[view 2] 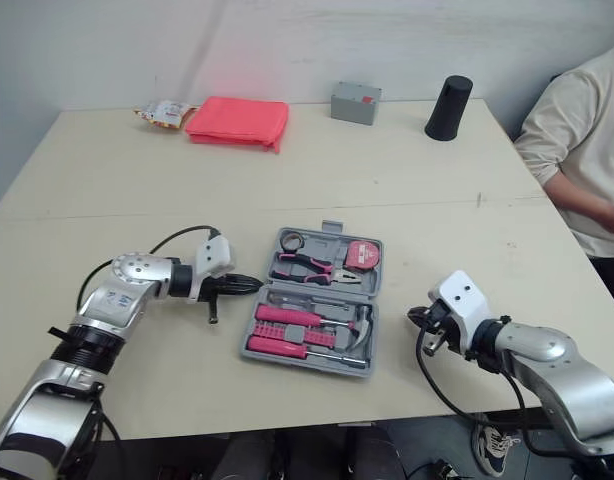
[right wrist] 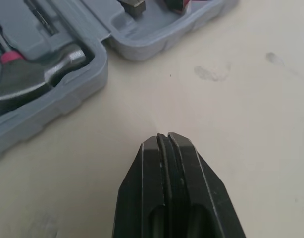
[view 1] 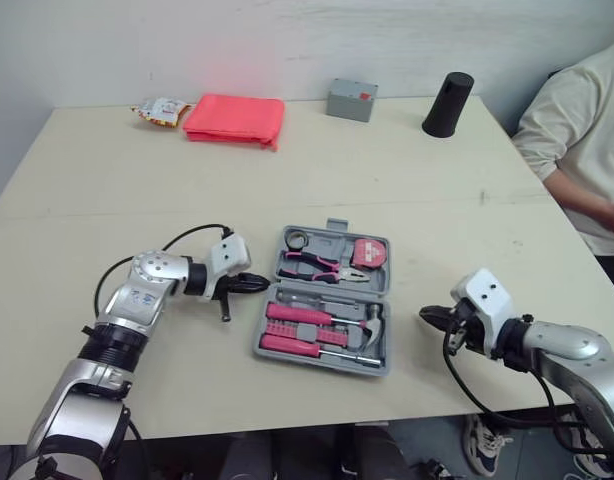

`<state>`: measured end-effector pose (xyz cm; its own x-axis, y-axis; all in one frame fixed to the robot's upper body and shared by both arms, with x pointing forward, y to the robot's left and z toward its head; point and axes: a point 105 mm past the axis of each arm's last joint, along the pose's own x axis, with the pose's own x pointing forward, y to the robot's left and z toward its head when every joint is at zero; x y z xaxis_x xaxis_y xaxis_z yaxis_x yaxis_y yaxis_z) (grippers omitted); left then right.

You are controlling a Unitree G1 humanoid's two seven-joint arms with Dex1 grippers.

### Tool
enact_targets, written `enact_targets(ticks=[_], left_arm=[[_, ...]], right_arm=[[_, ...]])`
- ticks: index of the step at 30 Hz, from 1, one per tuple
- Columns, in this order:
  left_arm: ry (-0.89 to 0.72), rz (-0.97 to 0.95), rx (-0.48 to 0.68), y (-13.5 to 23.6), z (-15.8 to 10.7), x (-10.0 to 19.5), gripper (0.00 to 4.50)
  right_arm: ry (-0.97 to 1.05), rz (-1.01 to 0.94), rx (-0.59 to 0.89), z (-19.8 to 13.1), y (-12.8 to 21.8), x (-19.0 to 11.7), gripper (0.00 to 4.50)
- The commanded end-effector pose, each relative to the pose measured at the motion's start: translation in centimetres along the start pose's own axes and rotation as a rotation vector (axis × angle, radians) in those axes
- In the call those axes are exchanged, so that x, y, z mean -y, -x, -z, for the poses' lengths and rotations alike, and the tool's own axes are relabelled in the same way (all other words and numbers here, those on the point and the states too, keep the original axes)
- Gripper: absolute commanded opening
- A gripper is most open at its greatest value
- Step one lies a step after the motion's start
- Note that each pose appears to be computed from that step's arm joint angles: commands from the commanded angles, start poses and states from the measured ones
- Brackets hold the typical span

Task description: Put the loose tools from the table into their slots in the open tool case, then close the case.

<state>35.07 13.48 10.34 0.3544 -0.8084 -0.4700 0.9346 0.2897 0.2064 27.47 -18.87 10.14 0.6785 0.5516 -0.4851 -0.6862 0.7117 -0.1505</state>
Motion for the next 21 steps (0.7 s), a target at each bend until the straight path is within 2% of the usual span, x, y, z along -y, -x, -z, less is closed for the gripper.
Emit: enact_targets(ticks=[1,7,10,16,21], left_arm=[[-0.014,0.017,0.028,-1.0,-0.8,0.5,0.00],[0.000,0.160,0.027,-1.1,-1.2,3.3,0.00],[0.010,0.173,0.012,-0.8,-1.1,4.2,0.00],[0.051,0.126,-0.035,-0.5,-0.1,4.2,0.00],[0.082,0.013,-0.075,0.4,1.2,2.8,0.00]], right_arm=[[0.051,-0.047,0.037,-1.2,-1.2,-0.7,0.04],[0.106,-0.127,0.052,-2.5,-2.6,-1.6,0.04],[0.109,-0.154,0.057,-2.8,-2.9,-2.0,0.04],[0.104,-0.138,0.049,-2.5,-2.6,-1.7,0.04],[0.107,-0.042,0.057,-2.5,-1.6,0.0,0.04]])
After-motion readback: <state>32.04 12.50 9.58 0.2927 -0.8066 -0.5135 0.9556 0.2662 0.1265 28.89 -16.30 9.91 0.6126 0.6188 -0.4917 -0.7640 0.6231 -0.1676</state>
